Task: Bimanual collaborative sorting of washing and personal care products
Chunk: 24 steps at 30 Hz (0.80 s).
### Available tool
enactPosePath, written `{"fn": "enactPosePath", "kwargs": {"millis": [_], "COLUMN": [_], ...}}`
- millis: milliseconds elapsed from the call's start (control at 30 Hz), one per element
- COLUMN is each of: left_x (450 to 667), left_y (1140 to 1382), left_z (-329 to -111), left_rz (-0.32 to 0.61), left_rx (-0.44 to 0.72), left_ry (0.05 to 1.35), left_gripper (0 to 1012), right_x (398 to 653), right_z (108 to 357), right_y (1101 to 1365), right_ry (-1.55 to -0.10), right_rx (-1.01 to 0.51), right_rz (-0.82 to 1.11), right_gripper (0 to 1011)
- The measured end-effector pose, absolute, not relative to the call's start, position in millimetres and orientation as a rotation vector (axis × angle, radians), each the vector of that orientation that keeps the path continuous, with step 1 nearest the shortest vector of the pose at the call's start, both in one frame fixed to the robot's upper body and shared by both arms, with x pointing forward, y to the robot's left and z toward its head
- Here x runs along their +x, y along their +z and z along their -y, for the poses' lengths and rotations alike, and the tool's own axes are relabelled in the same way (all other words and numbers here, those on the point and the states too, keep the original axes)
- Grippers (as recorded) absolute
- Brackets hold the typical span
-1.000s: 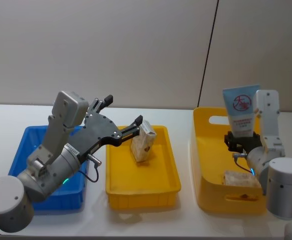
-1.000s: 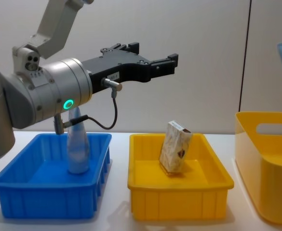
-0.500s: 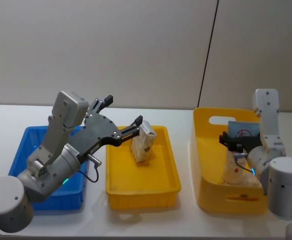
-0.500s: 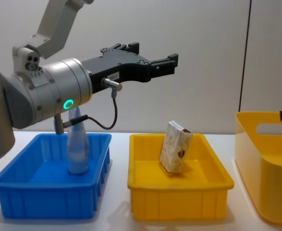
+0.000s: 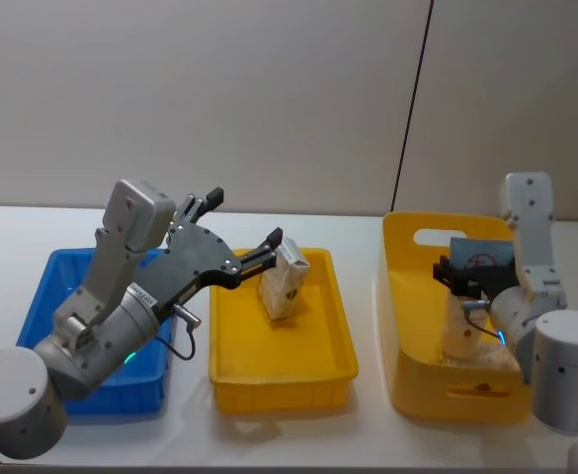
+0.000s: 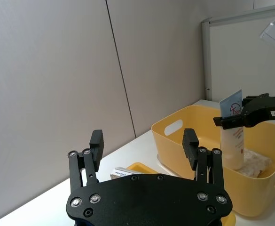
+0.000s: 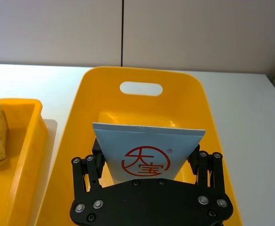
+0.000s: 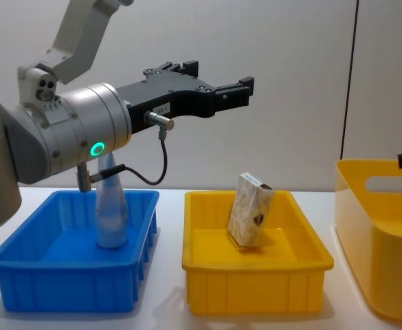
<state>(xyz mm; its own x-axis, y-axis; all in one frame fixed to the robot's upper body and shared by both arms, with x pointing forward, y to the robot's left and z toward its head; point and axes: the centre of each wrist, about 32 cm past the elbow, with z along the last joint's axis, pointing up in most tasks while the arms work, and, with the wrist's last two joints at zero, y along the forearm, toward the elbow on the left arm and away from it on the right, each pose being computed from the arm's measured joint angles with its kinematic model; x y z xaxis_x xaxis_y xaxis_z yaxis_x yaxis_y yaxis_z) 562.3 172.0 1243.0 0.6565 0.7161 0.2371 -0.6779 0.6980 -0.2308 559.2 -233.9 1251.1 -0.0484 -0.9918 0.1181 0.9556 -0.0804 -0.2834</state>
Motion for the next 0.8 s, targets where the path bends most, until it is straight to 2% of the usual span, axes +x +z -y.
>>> {"fn": "enactPosePath", "kwargs": {"millis": [800], "left_x": [562], "left_y": [1243], "left_z": [-172], "left_rz": [0.323], "left_rx": [-0.126], "left_ry": [0.792], "left_gripper": [1001], "right_x": [563], "right_z": [260], "right_y": [1256], "right_ry": [-1.61], "right_rx": [-0.256], "right_rz": [-0.082], "right_gripper": [1004]}}
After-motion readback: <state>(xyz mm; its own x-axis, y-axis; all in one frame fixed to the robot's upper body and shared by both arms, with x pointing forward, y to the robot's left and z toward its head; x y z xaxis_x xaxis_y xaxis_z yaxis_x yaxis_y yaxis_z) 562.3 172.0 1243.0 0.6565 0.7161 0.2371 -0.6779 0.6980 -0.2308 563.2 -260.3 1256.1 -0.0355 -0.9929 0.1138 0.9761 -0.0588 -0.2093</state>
